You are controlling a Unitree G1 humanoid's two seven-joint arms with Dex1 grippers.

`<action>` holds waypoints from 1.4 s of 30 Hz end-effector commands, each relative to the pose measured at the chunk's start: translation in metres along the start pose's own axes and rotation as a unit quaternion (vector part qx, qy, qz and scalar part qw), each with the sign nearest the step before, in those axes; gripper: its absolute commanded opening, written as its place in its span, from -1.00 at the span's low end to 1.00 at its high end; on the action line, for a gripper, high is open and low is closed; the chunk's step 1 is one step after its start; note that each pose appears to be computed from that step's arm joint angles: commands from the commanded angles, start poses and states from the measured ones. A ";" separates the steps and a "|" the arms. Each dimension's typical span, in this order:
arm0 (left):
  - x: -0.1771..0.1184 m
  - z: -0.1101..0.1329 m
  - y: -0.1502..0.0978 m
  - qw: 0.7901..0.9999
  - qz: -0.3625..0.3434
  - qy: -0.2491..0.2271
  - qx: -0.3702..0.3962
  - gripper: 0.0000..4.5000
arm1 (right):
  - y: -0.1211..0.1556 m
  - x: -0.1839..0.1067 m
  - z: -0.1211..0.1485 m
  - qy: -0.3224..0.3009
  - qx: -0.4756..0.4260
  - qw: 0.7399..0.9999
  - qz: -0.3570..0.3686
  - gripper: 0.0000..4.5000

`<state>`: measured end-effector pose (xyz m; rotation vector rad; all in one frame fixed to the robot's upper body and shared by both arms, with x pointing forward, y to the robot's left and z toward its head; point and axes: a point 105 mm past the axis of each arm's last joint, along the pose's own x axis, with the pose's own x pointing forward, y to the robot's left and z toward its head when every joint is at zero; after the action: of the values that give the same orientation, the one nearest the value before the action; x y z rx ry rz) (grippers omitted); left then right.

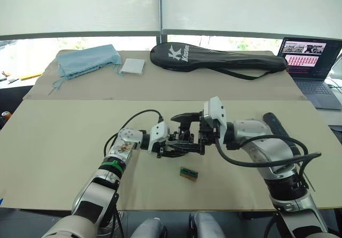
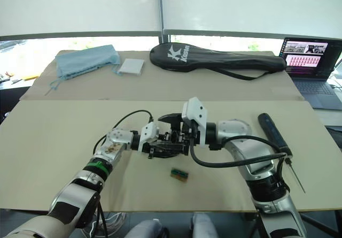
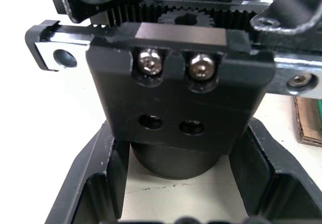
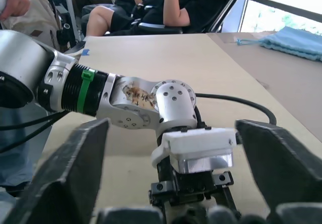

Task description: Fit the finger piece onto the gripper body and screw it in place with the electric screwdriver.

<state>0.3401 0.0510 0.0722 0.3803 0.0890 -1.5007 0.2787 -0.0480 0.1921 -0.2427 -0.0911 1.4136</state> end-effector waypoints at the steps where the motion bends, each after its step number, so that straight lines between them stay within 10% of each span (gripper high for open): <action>1: -0.001 -0.014 -0.006 0.999 -0.004 0.023 -0.022 0.02 | 0.008 -0.008 0.024 -0.047 -0.032 0.998 0.017 1.00; 3: -0.001 -0.015 -0.006 0.999 -0.003 0.023 -0.028 0.02 | 0.010 -0.010 0.028 -0.059 -0.039 0.997 0.019 1.00; 8: -0.004 -0.015 -0.003 0.999 0.014 0.020 -0.027 0.98 | 0.012 -0.024 0.042 -0.092 -0.064 0.994 0.003 1.00; 17: -0.059 -0.019 -0.001 0.998 0.042 0.006 -0.042 0.98 | 0.025 -0.070 0.052 -0.083 -0.085 0.990 -0.074 1.00; 26: -0.131 0.027 0.000 0.996 0.081 -0.045 0.006 0.98 | 0.048 -0.172 0.022 0.034 -0.081 0.949 -0.304 1.00; 31: -0.137 0.053 -0.015 0.999 0.024 -0.046 0.005 0.98 | 0.078 -0.227 0.018 0.056 -0.073 0.884 -0.459 1.00; 42: -0.128 0.097 -0.016 0.995 0.002 -0.102 0.015 0.98 | 0.130 -0.259 -0.011 0.099 0.024 0.831 -0.547 1.00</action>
<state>0.2999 0.1477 0.1818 0.2426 -0.0325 -1.5277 0.1145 -0.2881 0.1671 -0.2545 0.0126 0.2393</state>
